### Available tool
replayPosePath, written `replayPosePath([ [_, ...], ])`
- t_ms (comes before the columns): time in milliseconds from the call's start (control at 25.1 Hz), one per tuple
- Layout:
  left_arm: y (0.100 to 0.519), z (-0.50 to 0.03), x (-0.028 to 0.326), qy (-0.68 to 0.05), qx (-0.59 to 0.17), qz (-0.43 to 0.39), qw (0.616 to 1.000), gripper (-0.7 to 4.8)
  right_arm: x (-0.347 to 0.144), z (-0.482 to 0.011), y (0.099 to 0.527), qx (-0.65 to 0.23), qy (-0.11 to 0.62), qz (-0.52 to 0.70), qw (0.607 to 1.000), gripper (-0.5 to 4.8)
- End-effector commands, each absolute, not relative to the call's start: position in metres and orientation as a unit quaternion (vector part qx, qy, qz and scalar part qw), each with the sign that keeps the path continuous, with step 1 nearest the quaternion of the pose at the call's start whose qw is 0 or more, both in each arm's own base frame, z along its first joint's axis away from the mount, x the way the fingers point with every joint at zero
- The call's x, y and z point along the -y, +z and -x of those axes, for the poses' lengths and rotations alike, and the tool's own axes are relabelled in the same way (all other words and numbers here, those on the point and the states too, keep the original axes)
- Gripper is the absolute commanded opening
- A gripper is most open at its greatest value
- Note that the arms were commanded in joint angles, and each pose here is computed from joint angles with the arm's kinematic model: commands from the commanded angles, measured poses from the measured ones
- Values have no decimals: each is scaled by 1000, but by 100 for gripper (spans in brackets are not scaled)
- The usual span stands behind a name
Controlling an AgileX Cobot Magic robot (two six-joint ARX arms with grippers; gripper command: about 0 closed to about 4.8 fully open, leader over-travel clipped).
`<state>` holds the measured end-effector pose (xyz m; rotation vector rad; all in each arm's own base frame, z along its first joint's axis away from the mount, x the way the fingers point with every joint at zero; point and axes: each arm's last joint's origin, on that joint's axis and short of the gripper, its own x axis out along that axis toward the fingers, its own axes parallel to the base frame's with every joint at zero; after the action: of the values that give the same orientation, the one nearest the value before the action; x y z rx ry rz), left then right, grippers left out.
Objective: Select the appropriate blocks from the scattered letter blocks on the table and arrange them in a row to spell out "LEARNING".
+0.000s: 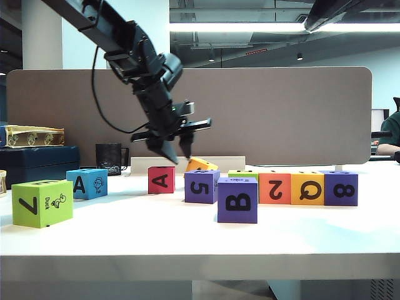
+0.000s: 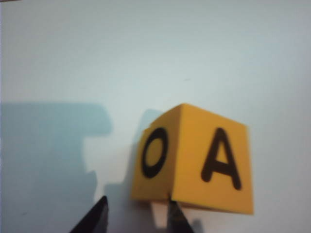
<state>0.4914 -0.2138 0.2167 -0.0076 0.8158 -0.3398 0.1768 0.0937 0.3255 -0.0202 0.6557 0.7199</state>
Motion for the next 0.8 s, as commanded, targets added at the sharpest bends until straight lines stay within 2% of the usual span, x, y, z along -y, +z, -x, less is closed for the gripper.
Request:
replayPosePath([
  [40, 216, -492, 207, -153, -402, -2, 903, 152, -94, -177, 328, -307, 349, 10, 885, -2],
  [200, 228, -494, 200, -148, -386, 4, 911, 171, -94, -177, 328, -306, 348, 10, 886, -2],
  [240, 230, -495, 200, -150, -383, 5, 912, 205, -94, -177, 328, -305, 348, 10, 886, -2],
  [359, 242, -495, 202, -173, -370, 12, 913, 377, -94, -178, 329, -302, 349, 10, 887, -2],
  [679, 253, -496, 209, -277, -326, -58, 902, 415, -94, -177, 328, -304, 349, 10, 886, -2],
  [758, 251, -497, 208, -285, -318, -82, 900, 469, -94, -177, 328, -304, 349, 10, 886, -2],
  [798, 252, -497, 208, -289, -313, -95, 900, 479, -94, -177, 328, -304, 349, 10, 886, -2],
])
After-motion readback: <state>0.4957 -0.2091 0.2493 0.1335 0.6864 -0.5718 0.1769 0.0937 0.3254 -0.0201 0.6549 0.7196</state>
